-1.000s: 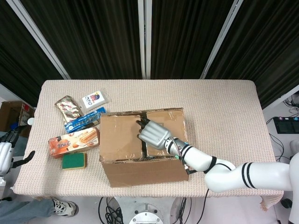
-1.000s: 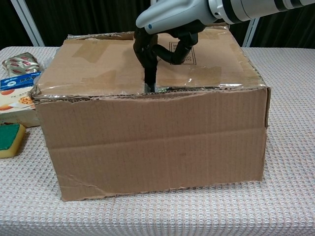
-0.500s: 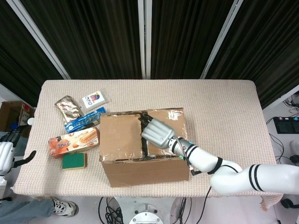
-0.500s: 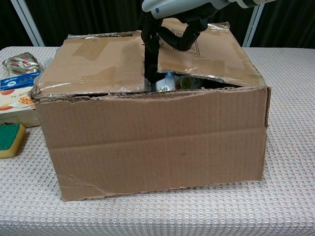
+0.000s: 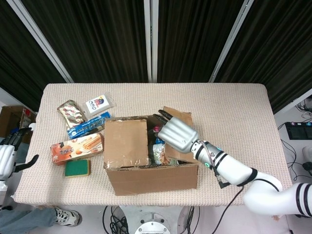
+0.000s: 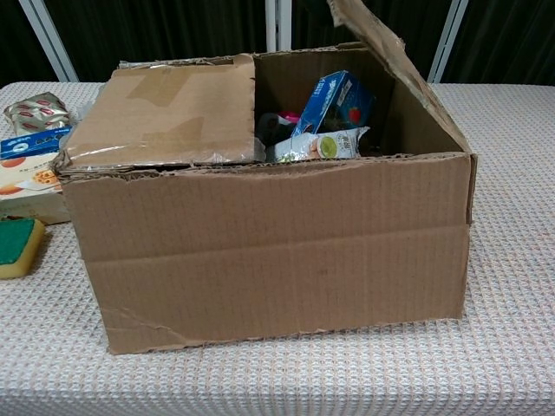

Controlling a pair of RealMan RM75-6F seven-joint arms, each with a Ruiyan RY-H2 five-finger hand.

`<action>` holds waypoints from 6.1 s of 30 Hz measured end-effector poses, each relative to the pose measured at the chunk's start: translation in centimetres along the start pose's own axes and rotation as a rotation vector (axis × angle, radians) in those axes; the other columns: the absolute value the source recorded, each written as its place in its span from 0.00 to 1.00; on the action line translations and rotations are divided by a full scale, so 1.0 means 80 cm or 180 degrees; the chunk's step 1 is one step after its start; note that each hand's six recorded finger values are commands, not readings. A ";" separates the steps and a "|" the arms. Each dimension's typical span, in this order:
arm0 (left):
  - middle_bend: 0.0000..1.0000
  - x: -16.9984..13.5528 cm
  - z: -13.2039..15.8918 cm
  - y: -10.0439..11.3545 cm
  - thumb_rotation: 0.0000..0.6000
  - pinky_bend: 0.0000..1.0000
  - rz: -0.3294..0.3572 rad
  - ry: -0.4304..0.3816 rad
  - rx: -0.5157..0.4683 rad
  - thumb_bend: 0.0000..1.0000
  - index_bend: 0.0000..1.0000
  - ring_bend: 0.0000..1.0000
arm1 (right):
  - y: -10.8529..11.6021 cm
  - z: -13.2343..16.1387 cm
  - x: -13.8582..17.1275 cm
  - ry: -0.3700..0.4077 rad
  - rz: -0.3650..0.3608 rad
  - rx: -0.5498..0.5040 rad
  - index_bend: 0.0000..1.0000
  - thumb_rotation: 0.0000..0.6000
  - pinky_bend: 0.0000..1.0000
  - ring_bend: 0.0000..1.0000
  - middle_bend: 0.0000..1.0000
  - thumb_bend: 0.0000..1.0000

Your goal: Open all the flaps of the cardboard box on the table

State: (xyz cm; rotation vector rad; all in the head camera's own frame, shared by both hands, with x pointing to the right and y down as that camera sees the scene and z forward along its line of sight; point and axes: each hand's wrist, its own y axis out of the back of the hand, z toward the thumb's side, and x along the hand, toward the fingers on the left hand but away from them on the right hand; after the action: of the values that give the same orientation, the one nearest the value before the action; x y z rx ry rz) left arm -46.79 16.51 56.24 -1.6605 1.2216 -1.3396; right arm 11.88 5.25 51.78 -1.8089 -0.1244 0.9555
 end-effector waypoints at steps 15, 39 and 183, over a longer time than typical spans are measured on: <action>0.15 0.013 0.028 -0.004 1.00 0.28 -0.0058 -0.0123 0.0053 0.25 0.13 0.17 | 0.015 -0.043 0.095 -0.0173 -0.0332 -0.0351 0.49 1.00 0.00 0.00 0.38 0.88; 0.15 0.024 0.054 -0.007 1.00 0.28 -0.0064 -0.0253 0.0051 0.25 0.13 0.17 | -0.017 -0.142 0.218 -0.0781 -0.0278 -0.0829 0.41 1.00 0.00 0.00 0.39 0.87; 0.21 0.089 0.274 0.080 1.00 0.30 -0.0541 -0.1977 0.3420 0.71 0.24 0.14 | -0.046 -0.227 0.296 -0.1073 -0.1764 -0.1948 0.00 1.00 0.00 0.00 0.05 0.78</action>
State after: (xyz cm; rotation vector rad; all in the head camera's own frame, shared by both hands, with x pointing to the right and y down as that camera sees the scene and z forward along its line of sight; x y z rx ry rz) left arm -26.99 6.48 47.40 -1.1948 -0.0599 -1.1041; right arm 41.02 5.07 44.44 -1.9626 -1.1730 0.8519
